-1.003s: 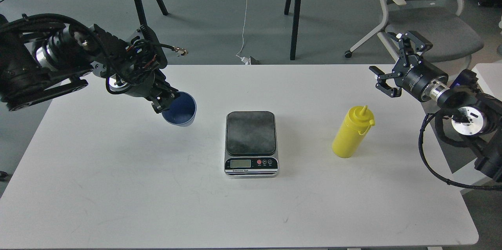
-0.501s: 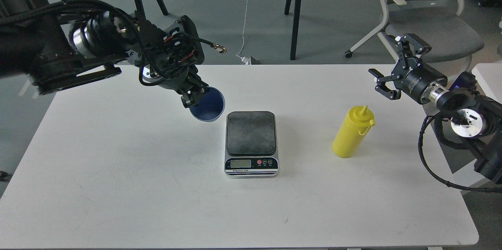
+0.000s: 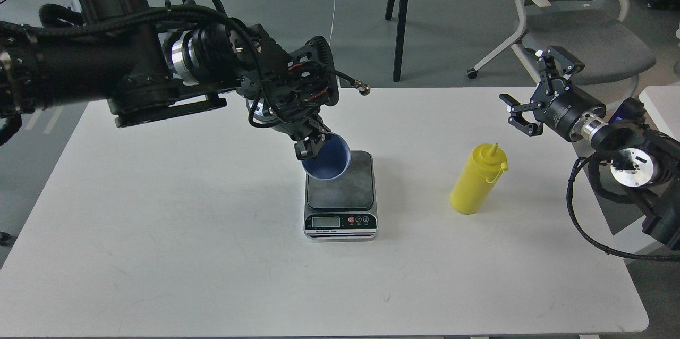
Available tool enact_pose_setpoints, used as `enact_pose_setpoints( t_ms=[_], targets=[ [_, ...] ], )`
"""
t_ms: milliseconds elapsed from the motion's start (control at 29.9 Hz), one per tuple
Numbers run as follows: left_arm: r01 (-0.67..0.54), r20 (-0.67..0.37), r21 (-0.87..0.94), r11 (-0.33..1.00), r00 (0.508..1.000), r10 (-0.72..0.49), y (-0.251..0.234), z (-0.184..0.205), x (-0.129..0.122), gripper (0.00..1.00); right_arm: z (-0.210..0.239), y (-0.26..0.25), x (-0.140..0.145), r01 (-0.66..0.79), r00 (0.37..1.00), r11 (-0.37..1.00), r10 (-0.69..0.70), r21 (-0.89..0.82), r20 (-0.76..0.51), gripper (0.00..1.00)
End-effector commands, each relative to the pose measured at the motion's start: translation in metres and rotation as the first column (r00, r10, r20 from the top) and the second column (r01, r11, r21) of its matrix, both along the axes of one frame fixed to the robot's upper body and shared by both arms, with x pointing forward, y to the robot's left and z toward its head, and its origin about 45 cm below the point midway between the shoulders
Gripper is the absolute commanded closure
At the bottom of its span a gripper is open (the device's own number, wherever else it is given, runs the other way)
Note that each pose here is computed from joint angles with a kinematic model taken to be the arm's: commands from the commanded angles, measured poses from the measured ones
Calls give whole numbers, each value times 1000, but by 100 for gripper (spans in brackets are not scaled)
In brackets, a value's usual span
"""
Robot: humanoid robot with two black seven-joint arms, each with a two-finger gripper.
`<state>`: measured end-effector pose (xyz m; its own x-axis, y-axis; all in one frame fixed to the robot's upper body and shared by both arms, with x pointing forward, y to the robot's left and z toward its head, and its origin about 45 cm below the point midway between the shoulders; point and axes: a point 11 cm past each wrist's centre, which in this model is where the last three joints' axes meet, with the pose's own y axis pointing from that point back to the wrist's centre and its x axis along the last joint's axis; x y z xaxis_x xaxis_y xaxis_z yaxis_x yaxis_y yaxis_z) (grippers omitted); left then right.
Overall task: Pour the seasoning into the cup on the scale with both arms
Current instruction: 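Lower the blue cup onto the scale and open the left gripper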
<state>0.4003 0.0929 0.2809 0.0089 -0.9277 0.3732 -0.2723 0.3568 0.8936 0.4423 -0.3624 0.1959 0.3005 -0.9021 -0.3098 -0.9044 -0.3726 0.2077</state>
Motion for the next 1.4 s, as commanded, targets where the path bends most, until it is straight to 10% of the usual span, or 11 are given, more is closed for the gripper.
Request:
enact_pose_setpoints(
  t_ms=[0,1371],
  targets=[
    [14,-3,2,1000,1000,-14,-12,-5,-1,99,-1,-1,-1,2,1000,1000,-2,1,-2,1],
    [3,-8,20,1000,1000,-3,-37,-35,5,97,-16,-6,-11,19,999,1000,-19,11,-30,1]
  ],
)
